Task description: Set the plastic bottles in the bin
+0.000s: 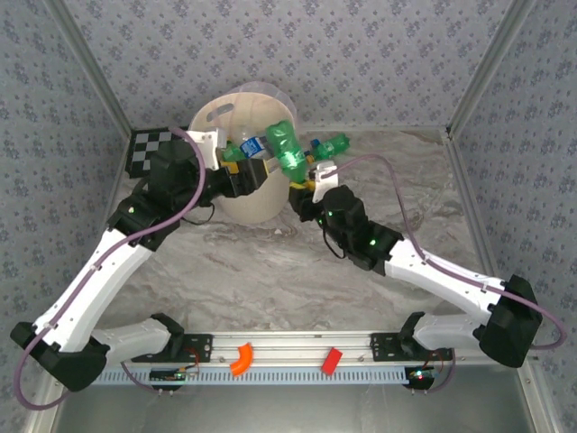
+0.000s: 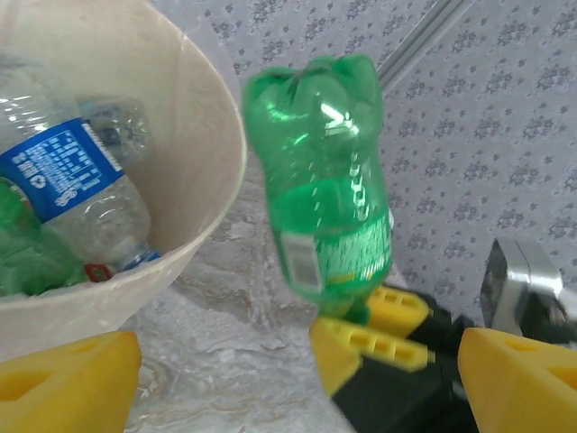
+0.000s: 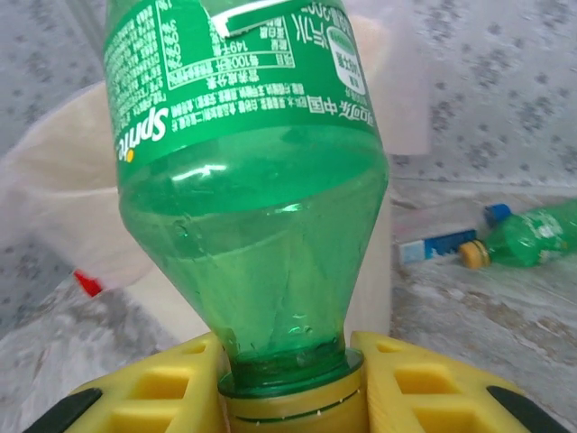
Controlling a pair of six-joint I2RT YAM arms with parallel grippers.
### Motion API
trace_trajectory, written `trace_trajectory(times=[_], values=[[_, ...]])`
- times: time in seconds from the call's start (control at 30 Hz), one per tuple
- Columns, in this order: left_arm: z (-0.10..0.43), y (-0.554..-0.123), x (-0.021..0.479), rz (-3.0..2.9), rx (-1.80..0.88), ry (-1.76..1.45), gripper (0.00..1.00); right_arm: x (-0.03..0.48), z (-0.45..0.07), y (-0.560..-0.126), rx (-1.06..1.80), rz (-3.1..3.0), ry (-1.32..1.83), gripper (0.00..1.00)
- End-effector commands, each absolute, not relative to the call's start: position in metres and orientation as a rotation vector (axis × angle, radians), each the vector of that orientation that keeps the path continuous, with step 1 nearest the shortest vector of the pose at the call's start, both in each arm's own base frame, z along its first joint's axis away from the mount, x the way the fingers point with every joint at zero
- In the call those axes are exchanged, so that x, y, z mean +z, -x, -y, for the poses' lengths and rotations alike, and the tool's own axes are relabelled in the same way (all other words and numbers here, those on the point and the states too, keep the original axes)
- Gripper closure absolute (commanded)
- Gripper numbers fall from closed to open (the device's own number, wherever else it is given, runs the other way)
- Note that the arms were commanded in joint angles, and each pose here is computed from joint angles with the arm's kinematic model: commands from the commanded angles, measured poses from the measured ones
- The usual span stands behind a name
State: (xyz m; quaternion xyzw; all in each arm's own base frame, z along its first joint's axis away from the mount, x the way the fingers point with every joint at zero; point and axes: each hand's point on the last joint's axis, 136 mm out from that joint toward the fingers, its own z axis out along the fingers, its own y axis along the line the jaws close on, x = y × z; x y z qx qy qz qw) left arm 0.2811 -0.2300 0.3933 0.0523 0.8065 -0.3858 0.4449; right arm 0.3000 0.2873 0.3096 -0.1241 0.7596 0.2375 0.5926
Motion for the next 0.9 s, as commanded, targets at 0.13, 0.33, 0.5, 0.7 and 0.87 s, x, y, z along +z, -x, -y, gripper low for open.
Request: trace_trajectory(times=[0.13,0.33,0.5,0.7,0.87], values=[[0.251,-0.289,0.424,-1.92,-1.075,-0.143,0.13,0.353,-0.319,-0.275,0.557,-1.617,0.429,0.66],[0.252,-0.295,0.423,-1.919,-1.057,-0.13,0.2,0.357,-0.329,-0.265,0.565,-1.591,0.464,0.66],[0.253,-0.298,0.424,-1.919,-1.049,-0.129,0.39,0.354,-0.329,-0.267,0.539,-1.599,0.469,0.57],[0.243,-0.309,0.427,-1.96,-0.962,-0.091,0.43,0.355,-0.311,-0.27,0.497,-1.611,0.41,0.0],[0.222,-0.33,0.438,-1.976,-0.902,-0.018,0.44,0.362,-0.281,-0.27,0.476,-1.61,0.345,0.01]])
